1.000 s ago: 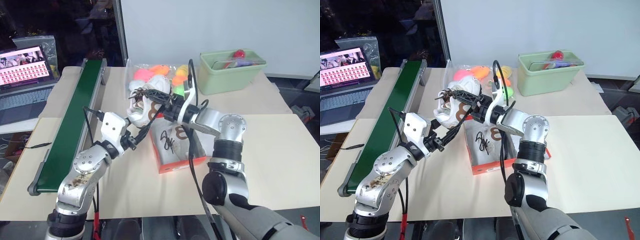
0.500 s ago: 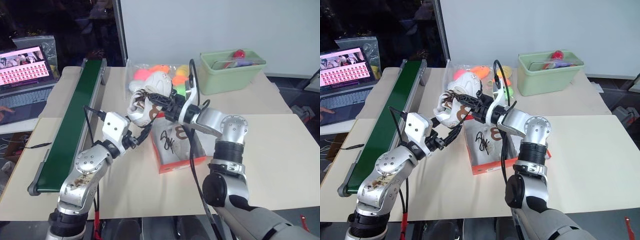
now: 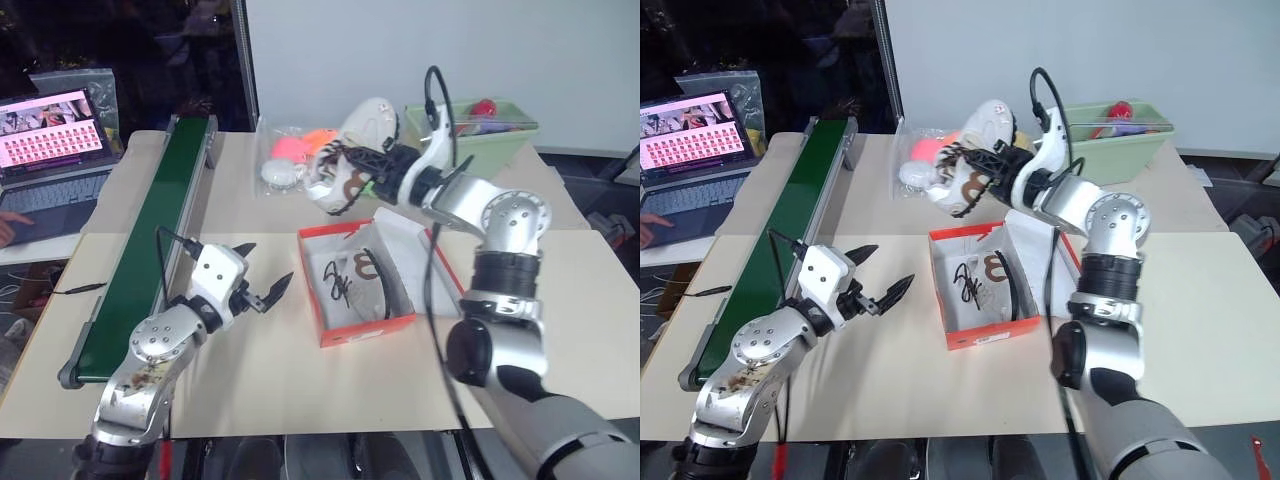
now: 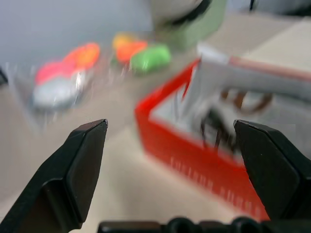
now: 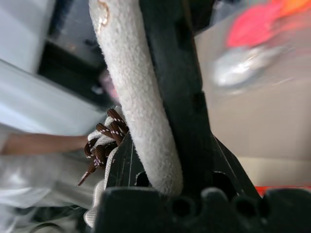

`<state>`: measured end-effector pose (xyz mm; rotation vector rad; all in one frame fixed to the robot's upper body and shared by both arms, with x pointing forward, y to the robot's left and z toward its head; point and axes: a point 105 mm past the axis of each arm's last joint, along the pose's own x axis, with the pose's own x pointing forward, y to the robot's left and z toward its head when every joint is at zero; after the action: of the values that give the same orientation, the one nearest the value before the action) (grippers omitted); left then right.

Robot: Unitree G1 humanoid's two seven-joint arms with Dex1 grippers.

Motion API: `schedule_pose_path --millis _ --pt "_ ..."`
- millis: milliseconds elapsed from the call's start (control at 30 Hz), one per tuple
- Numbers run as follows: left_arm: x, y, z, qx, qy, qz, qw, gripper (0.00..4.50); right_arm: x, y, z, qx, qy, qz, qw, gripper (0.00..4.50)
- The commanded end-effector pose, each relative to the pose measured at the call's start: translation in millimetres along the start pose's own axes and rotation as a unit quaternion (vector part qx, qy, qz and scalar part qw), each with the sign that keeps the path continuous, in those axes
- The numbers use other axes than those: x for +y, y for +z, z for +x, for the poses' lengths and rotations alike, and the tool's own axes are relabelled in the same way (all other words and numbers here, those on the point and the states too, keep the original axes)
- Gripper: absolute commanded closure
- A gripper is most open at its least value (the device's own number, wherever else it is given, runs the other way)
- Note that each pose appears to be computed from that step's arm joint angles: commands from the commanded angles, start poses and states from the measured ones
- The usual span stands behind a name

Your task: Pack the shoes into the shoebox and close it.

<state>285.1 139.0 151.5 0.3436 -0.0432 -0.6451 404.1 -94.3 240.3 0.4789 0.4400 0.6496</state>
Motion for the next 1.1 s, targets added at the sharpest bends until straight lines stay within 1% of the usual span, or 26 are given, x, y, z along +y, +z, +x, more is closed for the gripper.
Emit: schedule_pose_path --millis 33,100,167,267,467,633,833,1000,1100 --pt "-1.9 3.2 -4.8 -0.009 -0.029 0.047 0.998 0.06 4.1 -12.0 -21.5 0.13 -0.01 -0.065 0.989 3.69" --pt "-5.3 1.6 -2.5 -0.011 -0.041 0.054 0.998 0.06 3.1 -22.3 -27.7 0.182 -0.014 -0.07 0.981 3.69" --pt "-9.0 2.8 0.8 -0.019 -0.051 0.052 0.997 0.06 -5.2 -36.8 -31.5 0.228 -0.031 -0.083 0.97 3.69" --pt "-14.0 4.5 4.7 -0.026 -0.058 0.049 0.997 0.06 -16.5 -54.1 -31.9 0.271 -0.047 -0.086 0.958 3.69" --pt "-17.3 3.0 6.0 -0.027 -0.058 0.045 0.997 0.06 -13.2 -77.0 -19.7 0.315 -0.032 -0.082 0.945 3.69" --pt "-20.3 1.9 3.6 -0.026 -0.056 0.044 0.997 0.06 -14.5 -88.7 -11.6 0.334 -0.034 -0.074 0.939 3.69" --pt "-24.9 0.8 -0.2 -0.023 -0.055 0.045 0.997 0.06 -10.9 -87.8 -5.8 0.343 -0.033 -0.078 0.936 3.69" --pt "-26.4 2.0 -0.7 -0.025 -0.054 0.045 0.997 0.06 -12.3 -63.2 -3.2 0.312 -0.04 -0.107 0.943 3.69" --pt "-26.5 2.9 0.7 -0.027 -0.054 0.044 0.997 0.06 -25.5 -54.4 -6.3 0.303 -0.059 -0.125 0.943 3.69"
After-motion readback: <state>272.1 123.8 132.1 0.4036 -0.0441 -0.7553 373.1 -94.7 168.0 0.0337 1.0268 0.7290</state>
